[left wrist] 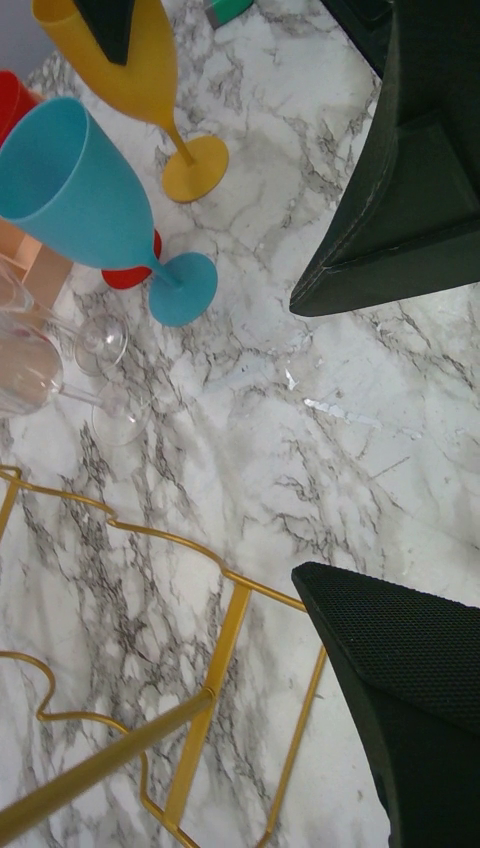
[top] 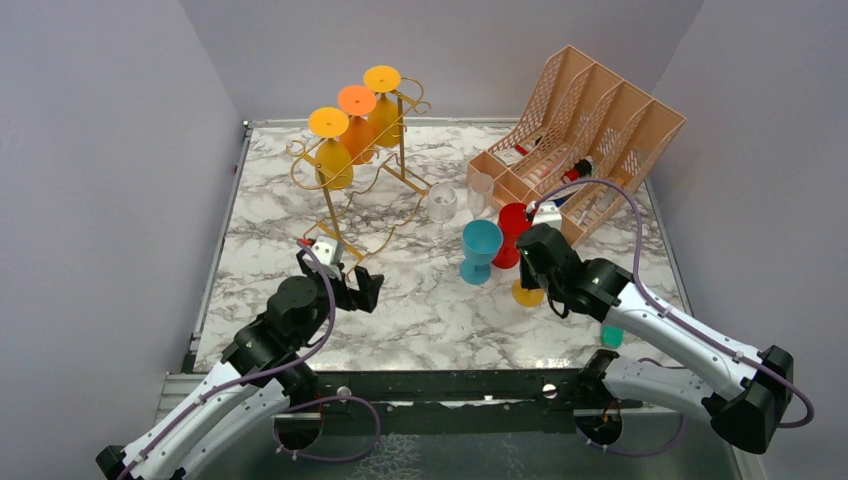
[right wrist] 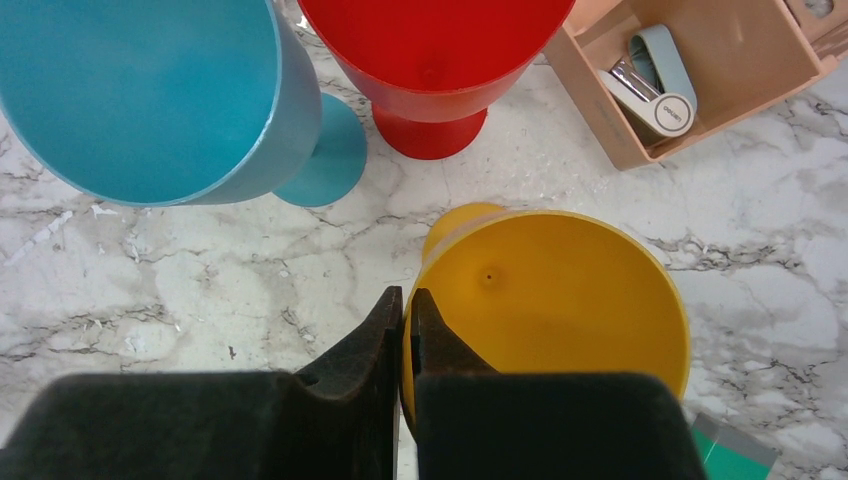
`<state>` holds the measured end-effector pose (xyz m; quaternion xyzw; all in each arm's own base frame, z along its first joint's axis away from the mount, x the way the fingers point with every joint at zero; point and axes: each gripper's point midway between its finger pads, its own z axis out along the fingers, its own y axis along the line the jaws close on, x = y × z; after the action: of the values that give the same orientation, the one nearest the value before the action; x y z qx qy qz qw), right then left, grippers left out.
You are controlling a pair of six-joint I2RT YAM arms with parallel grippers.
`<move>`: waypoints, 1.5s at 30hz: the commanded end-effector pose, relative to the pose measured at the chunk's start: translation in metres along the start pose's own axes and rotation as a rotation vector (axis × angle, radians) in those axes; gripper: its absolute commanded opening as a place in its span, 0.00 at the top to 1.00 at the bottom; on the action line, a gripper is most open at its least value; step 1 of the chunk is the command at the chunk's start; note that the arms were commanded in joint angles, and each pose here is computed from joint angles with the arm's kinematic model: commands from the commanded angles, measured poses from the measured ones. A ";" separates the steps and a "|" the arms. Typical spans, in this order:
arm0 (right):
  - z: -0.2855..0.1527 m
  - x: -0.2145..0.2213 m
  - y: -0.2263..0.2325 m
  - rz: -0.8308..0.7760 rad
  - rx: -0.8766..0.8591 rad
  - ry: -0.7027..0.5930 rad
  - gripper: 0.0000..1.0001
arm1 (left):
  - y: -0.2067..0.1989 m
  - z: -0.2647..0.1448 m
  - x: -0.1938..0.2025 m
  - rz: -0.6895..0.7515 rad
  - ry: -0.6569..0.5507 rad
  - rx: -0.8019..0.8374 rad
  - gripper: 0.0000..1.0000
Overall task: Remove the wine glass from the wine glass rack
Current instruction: Place the wine glass at the center of the board.
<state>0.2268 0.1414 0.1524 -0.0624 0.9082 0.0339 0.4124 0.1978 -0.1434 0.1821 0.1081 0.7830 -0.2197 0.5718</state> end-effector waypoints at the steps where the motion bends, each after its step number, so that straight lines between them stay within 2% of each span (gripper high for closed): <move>1: 0.002 -0.008 0.000 -0.016 0.023 -0.017 0.91 | 0.023 -0.012 -0.030 -0.063 -0.075 -0.154 0.01; 5: 0.003 -0.009 0.000 -0.023 0.026 -0.011 0.92 | 0.019 -0.013 -0.029 -0.057 -0.091 -0.118 0.01; 25: 0.007 -0.020 0.003 -0.049 0.022 -0.056 0.95 | 0.028 -0.016 -0.030 -0.073 -0.116 -0.161 0.01; 32: 0.005 -0.020 0.003 -0.043 0.021 -0.043 0.88 | 0.027 -0.017 -0.030 -0.074 -0.120 -0.154 0.01; 45: -0.005 -0.025 0.009 -0.027 -0.032 -0.059 0.82 | 0.029 -0.017 -0.027 -0.077 -0.125 -0.160 0.01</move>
<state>0.2365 0.1464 0.1607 -0.0826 0.8996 0.0290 0.4278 0.2013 -0.1103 0.2079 0.0292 0.7651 -0.1907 0.6143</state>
